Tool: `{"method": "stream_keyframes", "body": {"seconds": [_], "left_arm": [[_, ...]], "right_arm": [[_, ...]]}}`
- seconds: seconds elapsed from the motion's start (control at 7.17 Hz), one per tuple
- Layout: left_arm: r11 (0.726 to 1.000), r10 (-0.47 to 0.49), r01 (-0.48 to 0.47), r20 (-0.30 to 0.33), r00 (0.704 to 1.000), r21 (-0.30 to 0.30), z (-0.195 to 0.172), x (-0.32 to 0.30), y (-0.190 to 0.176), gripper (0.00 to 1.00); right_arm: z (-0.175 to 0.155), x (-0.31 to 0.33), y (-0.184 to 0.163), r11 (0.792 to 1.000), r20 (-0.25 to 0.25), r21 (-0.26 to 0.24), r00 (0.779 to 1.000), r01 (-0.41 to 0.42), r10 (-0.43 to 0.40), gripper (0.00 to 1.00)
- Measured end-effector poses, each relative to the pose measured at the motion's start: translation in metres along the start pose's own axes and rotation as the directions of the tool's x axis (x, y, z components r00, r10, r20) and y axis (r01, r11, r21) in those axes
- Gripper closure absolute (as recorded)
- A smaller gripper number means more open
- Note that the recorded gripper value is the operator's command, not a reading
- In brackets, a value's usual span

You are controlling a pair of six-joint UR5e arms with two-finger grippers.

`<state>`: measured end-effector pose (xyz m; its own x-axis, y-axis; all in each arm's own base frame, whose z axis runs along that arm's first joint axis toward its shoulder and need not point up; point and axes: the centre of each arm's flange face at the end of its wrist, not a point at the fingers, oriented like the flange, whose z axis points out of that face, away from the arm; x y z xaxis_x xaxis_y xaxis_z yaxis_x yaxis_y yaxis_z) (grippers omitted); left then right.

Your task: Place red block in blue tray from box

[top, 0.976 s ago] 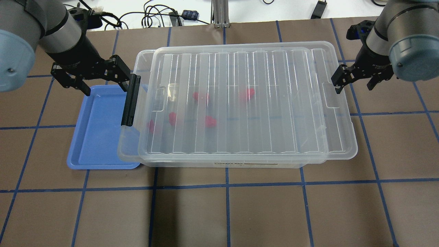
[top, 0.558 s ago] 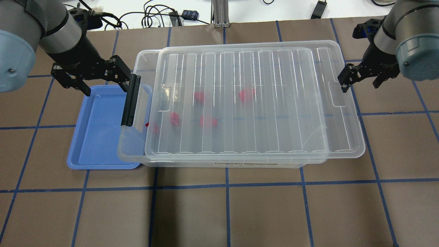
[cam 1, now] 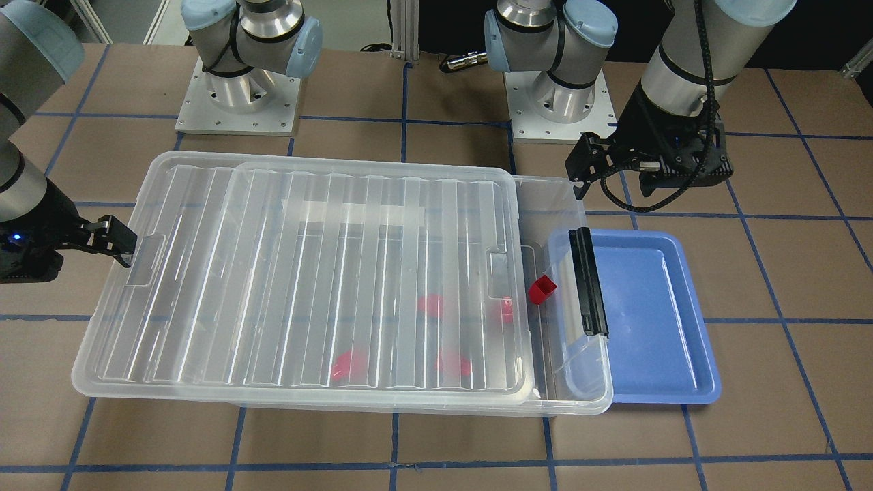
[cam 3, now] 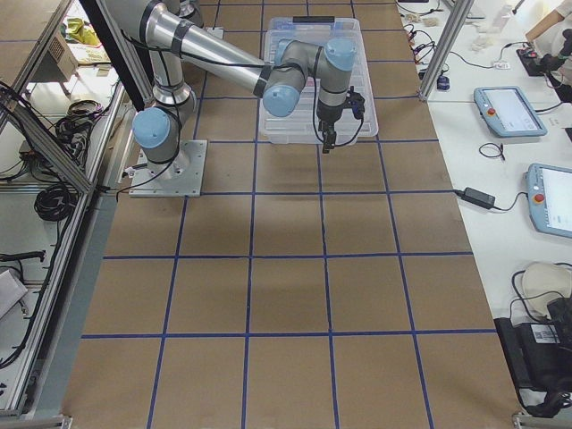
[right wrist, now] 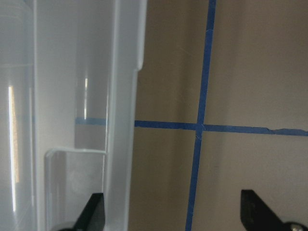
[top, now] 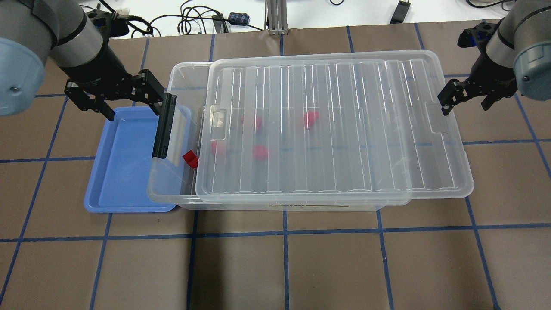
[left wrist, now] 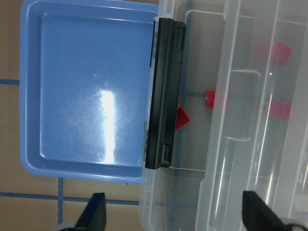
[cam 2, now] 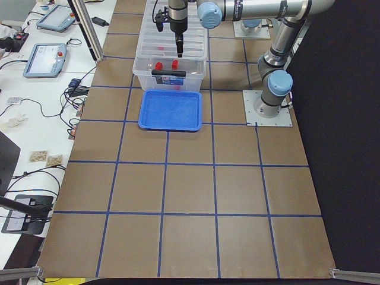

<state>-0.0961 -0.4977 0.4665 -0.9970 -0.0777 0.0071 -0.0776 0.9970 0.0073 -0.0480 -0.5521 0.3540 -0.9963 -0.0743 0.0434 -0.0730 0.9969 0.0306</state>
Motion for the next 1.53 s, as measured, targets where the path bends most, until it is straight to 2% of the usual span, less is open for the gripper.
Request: {"method": "stream_keyframes", "body": {"seconds": [1.53], "left_arm": [[1.0,-0.021,0.021,0.0,1.0,-0.013,0.01,-0.002,-0.008,0.0]], "right_arm": [[0.002,0.061,0.013,0.999,-0.009,-0.008,0.999,0.037,-0.037,0.0]]}}
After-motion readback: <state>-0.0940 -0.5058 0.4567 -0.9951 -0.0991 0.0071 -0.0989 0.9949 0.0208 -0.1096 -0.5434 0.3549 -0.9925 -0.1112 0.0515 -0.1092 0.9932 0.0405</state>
